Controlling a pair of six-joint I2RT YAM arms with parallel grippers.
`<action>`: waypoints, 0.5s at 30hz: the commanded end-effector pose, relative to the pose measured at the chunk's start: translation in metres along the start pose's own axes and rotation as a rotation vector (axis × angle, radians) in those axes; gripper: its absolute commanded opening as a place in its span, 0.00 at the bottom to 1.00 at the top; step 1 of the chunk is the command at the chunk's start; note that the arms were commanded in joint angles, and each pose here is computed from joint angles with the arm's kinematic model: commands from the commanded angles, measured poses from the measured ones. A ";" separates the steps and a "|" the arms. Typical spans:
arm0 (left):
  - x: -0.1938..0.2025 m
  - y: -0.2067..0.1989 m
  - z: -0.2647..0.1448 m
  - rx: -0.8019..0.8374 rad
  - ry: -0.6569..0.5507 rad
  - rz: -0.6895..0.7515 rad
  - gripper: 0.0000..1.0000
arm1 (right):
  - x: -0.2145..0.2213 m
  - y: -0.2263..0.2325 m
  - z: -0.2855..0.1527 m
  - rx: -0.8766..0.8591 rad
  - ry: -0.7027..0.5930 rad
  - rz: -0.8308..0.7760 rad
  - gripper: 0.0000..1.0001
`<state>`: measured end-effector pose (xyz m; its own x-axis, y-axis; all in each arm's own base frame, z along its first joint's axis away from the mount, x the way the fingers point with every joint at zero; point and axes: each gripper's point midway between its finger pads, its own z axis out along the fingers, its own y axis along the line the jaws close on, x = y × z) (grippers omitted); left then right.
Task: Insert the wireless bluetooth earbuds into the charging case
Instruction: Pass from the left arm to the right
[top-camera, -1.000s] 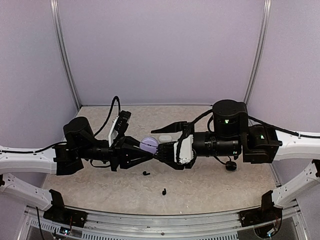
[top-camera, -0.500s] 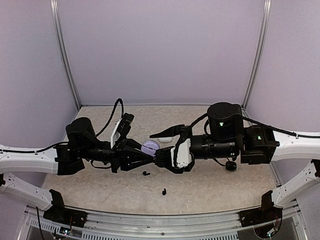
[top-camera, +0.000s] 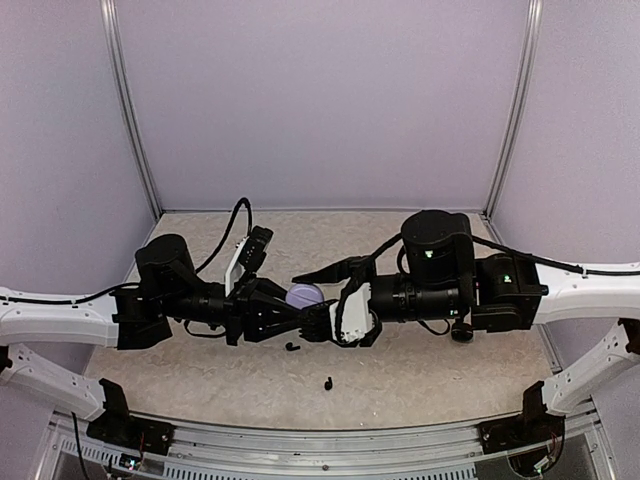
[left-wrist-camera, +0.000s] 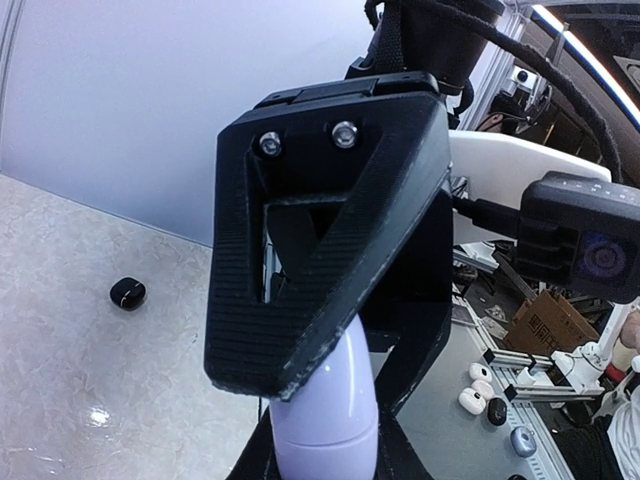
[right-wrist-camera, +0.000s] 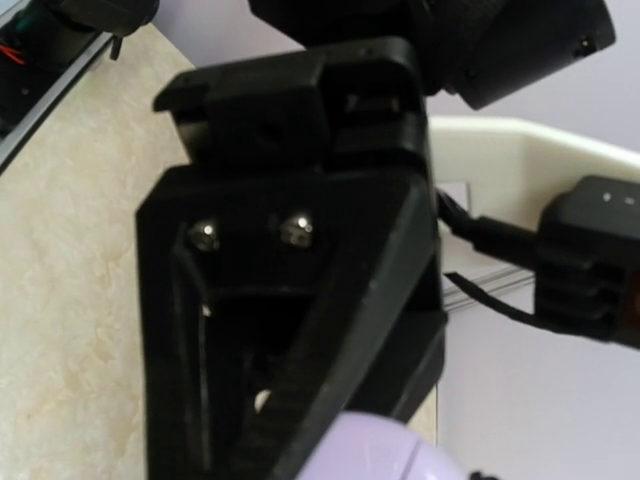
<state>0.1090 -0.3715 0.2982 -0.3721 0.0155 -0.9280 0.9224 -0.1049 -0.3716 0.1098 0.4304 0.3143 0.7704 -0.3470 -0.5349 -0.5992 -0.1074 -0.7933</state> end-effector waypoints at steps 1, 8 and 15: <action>-0.033 -0.012 0.002 0.019 -0.081 0.097 0.02 | -0.007 0.013 0.005 -0.044 -0.015 0.011 0.47; -0.030 -0.005 0.000 -0.023 -0.082 0.099 0.25 | -0.007 0.006 -0.002 -0.003 -0.016 0.046 0.41; -0.031 0.001 -0.009 -0.073 -0.099 0.110 0.44 | -0.001 -0.005 -0.010 0.046 -0.013 0.085 0.39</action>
<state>0.1177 -0.3691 0.3067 -0.3301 -0.0287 -0.9435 0.9430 -0.0544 -0.3283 0.1116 0.4279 0.3077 0.7374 -0.3705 -0.5648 -0.6327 -0.0864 -0.7695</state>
